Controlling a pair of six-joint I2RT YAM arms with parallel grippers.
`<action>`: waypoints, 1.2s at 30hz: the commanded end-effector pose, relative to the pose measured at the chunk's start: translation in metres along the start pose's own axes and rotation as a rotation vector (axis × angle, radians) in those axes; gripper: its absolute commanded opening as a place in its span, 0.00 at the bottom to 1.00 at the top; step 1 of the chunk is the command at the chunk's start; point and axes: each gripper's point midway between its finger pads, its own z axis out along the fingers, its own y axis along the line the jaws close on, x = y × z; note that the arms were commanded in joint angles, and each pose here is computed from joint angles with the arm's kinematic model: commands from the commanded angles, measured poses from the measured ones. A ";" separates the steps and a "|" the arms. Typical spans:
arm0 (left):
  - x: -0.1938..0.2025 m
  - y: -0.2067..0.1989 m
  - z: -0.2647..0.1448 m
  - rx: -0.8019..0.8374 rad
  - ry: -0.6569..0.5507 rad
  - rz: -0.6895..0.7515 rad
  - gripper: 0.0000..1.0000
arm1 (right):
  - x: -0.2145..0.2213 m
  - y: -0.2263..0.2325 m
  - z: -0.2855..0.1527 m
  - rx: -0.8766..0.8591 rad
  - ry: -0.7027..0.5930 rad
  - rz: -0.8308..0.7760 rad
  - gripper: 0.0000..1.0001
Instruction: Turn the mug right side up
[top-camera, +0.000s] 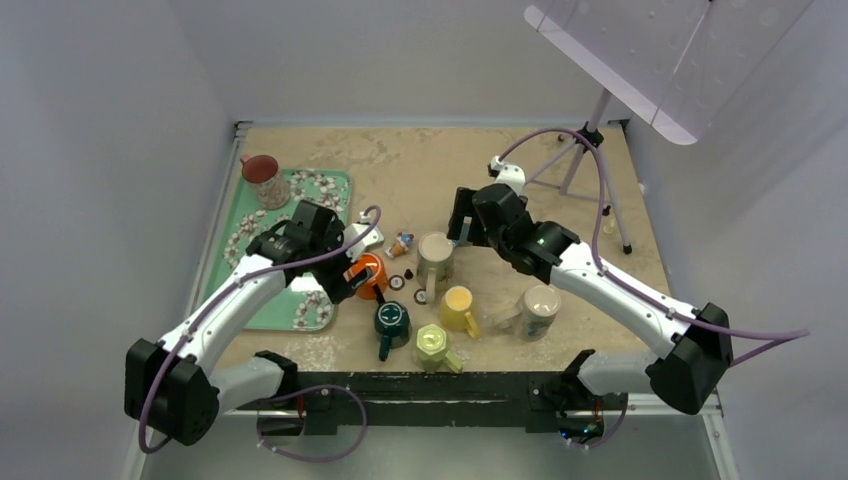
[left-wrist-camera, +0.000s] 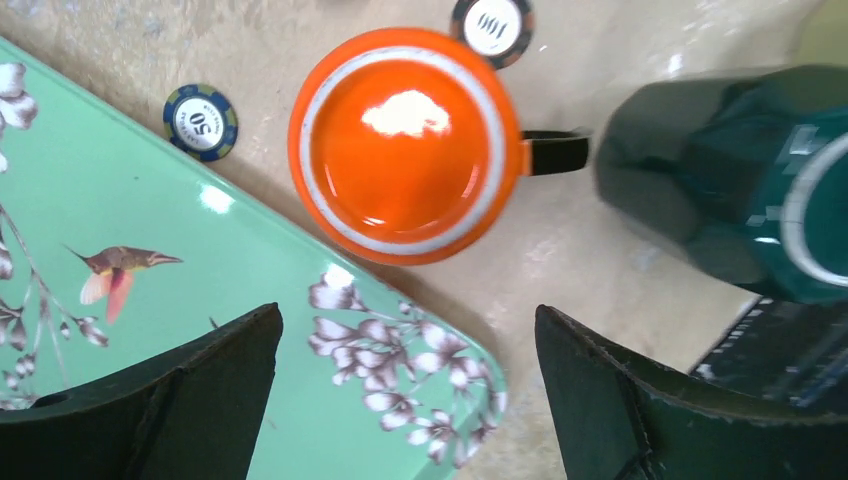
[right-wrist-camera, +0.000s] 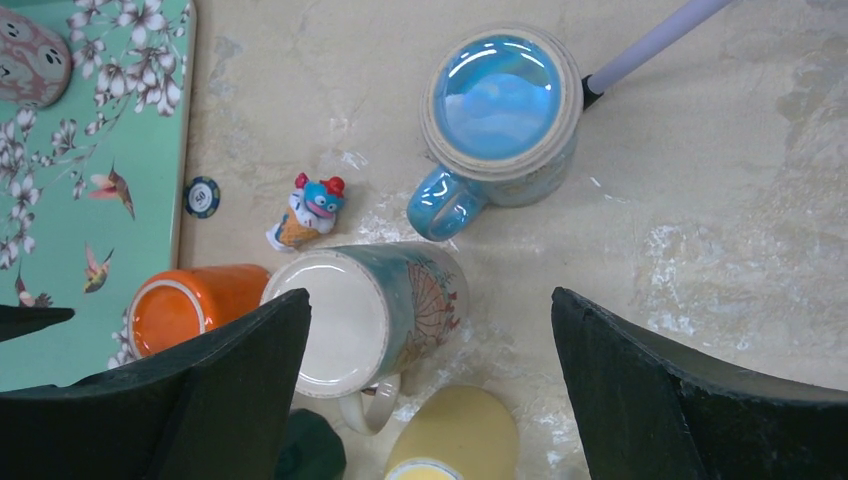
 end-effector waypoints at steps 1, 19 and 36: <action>-0.037 -0.027 -0.030 0.101 -0.170 -0.109 1.00 | -0.003 -0.009 -0.009 0.006 -0.034 0.023 0.94; -0.068 -0.077 -0.021 0.586 -0.363 1.255 0.86 | -0.001 -0.017 -0.017 0.007 -0.033 0.002 0.95; -0.027 -0.022 0.076 0.425 0.006 1.355 0.65 | 0.009 -0.031 -0.018 0.035 -0.037 0.003 0.96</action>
